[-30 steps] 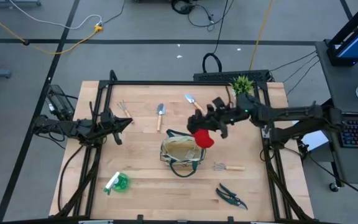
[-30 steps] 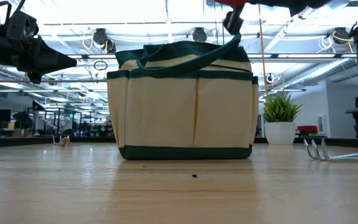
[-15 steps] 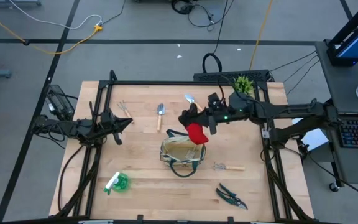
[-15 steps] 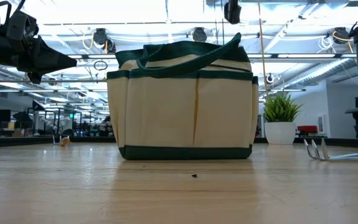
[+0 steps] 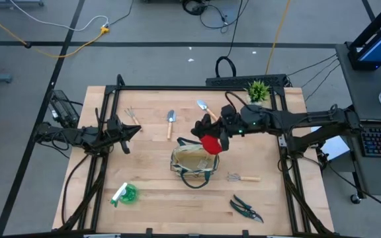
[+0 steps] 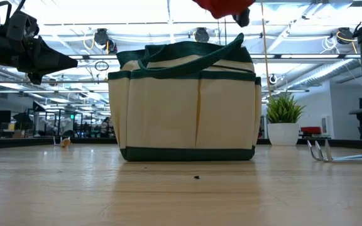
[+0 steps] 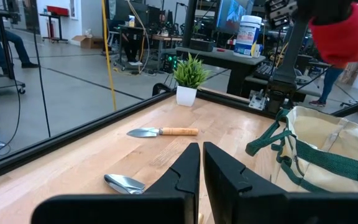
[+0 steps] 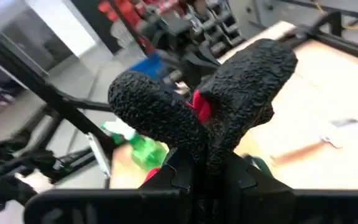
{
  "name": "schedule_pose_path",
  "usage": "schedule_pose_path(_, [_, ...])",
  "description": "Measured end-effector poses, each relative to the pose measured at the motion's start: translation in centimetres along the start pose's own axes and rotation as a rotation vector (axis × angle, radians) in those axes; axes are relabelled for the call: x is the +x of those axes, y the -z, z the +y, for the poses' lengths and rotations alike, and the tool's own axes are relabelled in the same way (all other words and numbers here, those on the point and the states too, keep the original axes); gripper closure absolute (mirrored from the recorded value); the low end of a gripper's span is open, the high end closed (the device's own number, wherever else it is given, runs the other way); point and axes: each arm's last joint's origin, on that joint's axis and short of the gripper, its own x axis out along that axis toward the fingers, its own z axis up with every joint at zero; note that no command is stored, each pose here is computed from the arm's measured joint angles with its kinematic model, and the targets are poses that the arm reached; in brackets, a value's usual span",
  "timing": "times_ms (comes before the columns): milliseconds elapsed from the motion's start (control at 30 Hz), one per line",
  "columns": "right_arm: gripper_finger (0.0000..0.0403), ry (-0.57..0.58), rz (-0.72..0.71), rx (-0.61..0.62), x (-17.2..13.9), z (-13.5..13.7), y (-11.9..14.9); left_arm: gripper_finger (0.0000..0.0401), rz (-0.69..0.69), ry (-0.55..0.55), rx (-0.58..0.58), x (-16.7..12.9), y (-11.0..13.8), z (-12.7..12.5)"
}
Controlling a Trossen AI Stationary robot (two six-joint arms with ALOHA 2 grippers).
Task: Pick & Place Garden tools in Gardening bag
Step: Put the red gloves into the white gardening bag
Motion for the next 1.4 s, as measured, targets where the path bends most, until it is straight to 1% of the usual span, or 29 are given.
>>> schedule_pose_path(133, [0.0382, 0.05, 0.019, -0.067, 0.0, 0.1, 0.5, 0.0377, 0.0, 0.0, -0.007, 0.0, 0.0, 0.0])
schedule_pose_path(300, [0.0382, 0.172, 0.045, -0.13, -0.1, -0.1, 1.4, 0.0377, 0.0, 0.0, -0.009, 0.0, 0.0, 0.0])
schedule_pose_path(400, [0.0382, 0.179, 0.043, -0.137, -0.1, 0.0, 1.4, 0.0377, 0.0, 0.0, -0.009, 0.0, 0.0, 0.0])
schedule_pose_path(533, [0.0382, 0.159, 0.028, -0.143, -0.2, 0.5, 0.9, 0.0377, 0.0, 0.0, -0.009, 0.0, 0.0, 0.0])
schedule_pose_path(667, [0.0382, 0.127, 0.025, -0.199, 0.4, 1.3, 0.0, 0.0377, 0.0, 0.0, -0.009, 0.0, 0.0, 0.0])
schedule_pose_path(767, [0.0382, 0.063, 0.066, -0.224, 1.8, 1.7, -0.1, 0.0377, 0.0, 0.0, -0.009, 0.0, 0.0, 0.0])
schedule_pose_path(867, [0.0382, -0.018, 0.109, -0.218, 3.5, 1.4, 0.2, 0.0377, 0.0, 0.0, -0.008, 0.0, 0.0, 0.0])
schedule_pose_path(1067, [0.0382, -0.167, 0.083, -0.212, 5.6, 1.4, 0.1, 0.0377, 0.0, 0.0, -0.007, 0.0, 0.0, 0.0])
schedule_pose_path(1133, [0.0382, -0.182, 0.078, -0.216, 6.1, 1.4, 0.3, 0.0377, 0.0, 0.0, -0.003, 0.0, 0.0, 0.0])
schedule_pose_path(1267, [0.0382, -0.171, 0.092, -0.25, 6.6, 1.2, 0.7, 0.0377, 0.0, 0.0, 0.004, 0.0, 0.0, 0.0])
schedule_pose_path(1400, [0.0382, -0.166, 0.105, -0.338, 7.0, 0.8, 1.5, 0.0377, 0.0, 0.0, 0.021, 0.0, 0.0, 0.0])
